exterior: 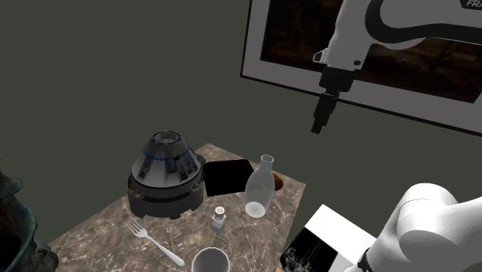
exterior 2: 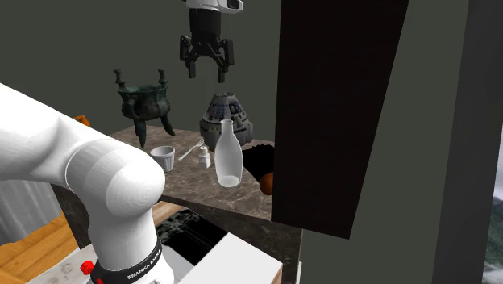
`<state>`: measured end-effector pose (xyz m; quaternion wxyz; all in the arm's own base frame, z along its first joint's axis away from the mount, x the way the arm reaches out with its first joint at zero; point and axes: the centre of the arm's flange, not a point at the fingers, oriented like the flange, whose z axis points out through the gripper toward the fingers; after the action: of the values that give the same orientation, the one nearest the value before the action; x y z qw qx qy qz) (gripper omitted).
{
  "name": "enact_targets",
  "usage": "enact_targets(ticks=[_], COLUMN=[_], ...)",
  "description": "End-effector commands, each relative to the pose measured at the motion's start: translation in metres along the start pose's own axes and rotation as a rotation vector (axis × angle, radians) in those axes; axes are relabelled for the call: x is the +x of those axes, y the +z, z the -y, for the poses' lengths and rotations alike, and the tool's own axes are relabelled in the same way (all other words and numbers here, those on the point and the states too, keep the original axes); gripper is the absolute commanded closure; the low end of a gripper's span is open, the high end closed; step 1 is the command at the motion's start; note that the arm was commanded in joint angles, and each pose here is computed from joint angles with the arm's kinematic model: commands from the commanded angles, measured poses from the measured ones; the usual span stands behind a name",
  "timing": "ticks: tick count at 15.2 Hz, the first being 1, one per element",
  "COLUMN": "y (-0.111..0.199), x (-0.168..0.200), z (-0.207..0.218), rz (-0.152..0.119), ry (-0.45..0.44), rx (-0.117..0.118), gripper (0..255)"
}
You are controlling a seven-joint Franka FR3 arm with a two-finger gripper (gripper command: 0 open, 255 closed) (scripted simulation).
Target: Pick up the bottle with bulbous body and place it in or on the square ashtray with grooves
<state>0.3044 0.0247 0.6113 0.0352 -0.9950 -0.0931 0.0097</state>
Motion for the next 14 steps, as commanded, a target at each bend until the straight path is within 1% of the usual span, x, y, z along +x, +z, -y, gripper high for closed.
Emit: enact_targets(ticks=[1,14], y=[0.000,0.135], x=[0.000,0.097], z=[0.000,0.018], rz=[0.000,-0.064], ry=[0.000,0.144], rx=[0.000,-0.073], gripper=[0,0])
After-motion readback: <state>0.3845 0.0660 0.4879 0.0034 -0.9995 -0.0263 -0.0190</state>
